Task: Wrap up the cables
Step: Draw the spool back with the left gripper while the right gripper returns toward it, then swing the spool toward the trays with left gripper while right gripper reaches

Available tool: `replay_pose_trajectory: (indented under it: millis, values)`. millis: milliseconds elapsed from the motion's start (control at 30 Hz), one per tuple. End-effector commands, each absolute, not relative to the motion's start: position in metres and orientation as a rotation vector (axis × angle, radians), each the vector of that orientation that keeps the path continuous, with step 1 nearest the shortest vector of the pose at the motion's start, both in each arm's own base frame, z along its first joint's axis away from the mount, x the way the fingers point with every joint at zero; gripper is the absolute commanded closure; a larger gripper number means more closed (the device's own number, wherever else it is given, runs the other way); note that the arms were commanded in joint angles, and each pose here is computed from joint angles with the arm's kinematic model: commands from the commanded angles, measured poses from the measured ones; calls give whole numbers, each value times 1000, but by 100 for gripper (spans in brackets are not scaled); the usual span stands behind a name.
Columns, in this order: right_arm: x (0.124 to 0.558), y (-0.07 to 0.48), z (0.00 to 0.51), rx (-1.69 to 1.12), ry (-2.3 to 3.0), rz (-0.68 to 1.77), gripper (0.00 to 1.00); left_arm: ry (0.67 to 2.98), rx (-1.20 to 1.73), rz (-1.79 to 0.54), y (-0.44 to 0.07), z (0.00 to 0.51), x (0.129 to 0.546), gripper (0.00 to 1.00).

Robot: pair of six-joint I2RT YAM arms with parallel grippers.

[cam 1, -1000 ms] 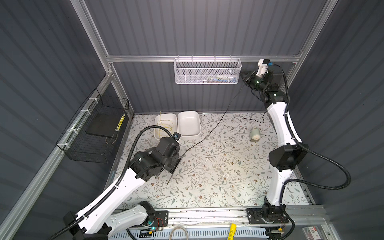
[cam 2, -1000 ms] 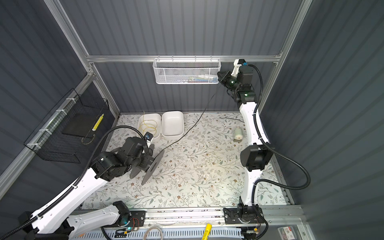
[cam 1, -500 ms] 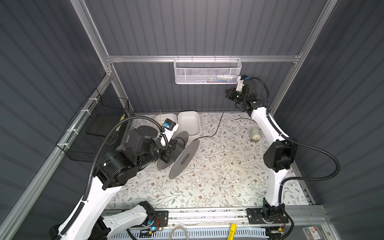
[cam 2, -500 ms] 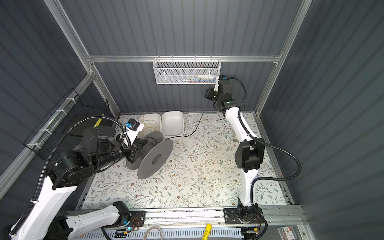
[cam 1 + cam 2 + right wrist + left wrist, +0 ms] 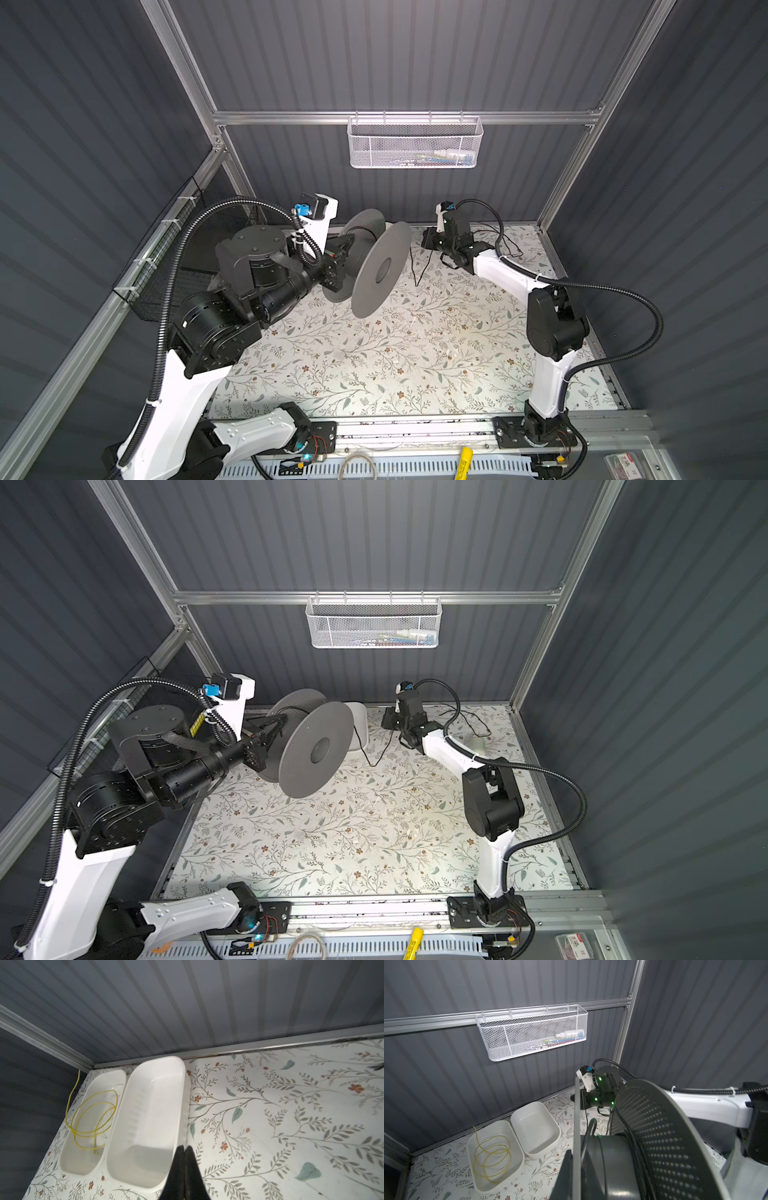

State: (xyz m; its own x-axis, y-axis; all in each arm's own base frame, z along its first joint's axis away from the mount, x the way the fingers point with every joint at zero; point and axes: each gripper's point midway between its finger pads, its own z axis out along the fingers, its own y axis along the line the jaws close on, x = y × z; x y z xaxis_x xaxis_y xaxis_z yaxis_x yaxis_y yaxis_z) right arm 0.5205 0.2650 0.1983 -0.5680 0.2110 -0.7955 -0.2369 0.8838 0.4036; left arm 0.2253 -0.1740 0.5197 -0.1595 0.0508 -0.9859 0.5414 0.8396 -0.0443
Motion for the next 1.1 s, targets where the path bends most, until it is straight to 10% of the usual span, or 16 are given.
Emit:
replay_pose_trajectory:
  millis: [0,400,1067]
  values:
    - [512,272,205,-12,2029,582,100,1524,198,-423,-142,576,238,100]
    - [422,309,215,-127,1973,618,100,1479,-124,-153,-120,569,322,100]
    - [282,348,440,-495,1585,984,100,1706,-159,255,-84,406,458,100]
